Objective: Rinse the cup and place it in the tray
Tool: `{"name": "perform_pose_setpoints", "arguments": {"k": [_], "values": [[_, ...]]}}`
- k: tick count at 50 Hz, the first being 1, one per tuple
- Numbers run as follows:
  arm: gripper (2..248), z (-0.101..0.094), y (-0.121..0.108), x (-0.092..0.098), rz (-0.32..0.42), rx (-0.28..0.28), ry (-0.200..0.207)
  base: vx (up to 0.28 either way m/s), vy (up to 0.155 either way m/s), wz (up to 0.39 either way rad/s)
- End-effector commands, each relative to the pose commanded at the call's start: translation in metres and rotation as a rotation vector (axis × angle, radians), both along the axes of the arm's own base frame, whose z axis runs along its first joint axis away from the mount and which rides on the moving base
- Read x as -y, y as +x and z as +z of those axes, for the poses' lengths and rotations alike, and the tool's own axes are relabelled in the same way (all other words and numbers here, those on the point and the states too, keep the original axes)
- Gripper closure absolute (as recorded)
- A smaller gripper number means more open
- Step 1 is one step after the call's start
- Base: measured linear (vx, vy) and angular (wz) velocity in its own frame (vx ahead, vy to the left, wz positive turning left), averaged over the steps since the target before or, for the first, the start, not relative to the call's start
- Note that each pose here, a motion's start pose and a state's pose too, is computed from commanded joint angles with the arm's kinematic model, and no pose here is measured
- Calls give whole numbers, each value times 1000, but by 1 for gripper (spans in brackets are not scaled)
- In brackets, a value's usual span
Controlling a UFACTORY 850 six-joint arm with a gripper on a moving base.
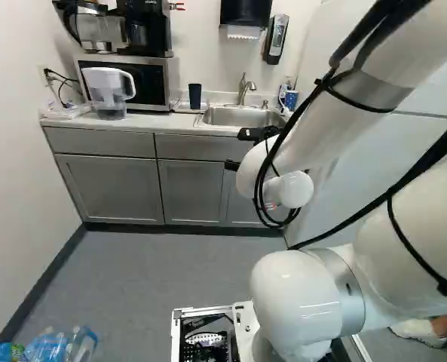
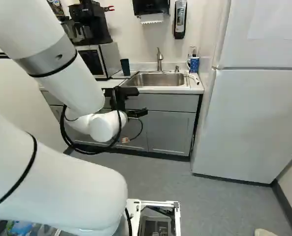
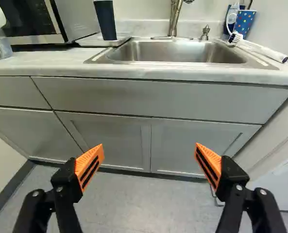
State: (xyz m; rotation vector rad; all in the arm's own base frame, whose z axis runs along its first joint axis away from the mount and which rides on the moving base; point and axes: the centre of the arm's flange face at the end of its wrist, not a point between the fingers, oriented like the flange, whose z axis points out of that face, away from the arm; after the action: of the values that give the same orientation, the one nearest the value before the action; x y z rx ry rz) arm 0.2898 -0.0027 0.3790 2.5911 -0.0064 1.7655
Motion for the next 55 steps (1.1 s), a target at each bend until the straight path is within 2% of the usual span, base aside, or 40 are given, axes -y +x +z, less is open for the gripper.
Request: {"name": "perform_pose_setpoints", "arguments": {"k": [26, 55], "values": [[3, -12, -17, -2, 6, 37, 2, 0, 0, 0], [3, -13, -19, -3, 7, 43, 3, 0, 0, 0]]}}
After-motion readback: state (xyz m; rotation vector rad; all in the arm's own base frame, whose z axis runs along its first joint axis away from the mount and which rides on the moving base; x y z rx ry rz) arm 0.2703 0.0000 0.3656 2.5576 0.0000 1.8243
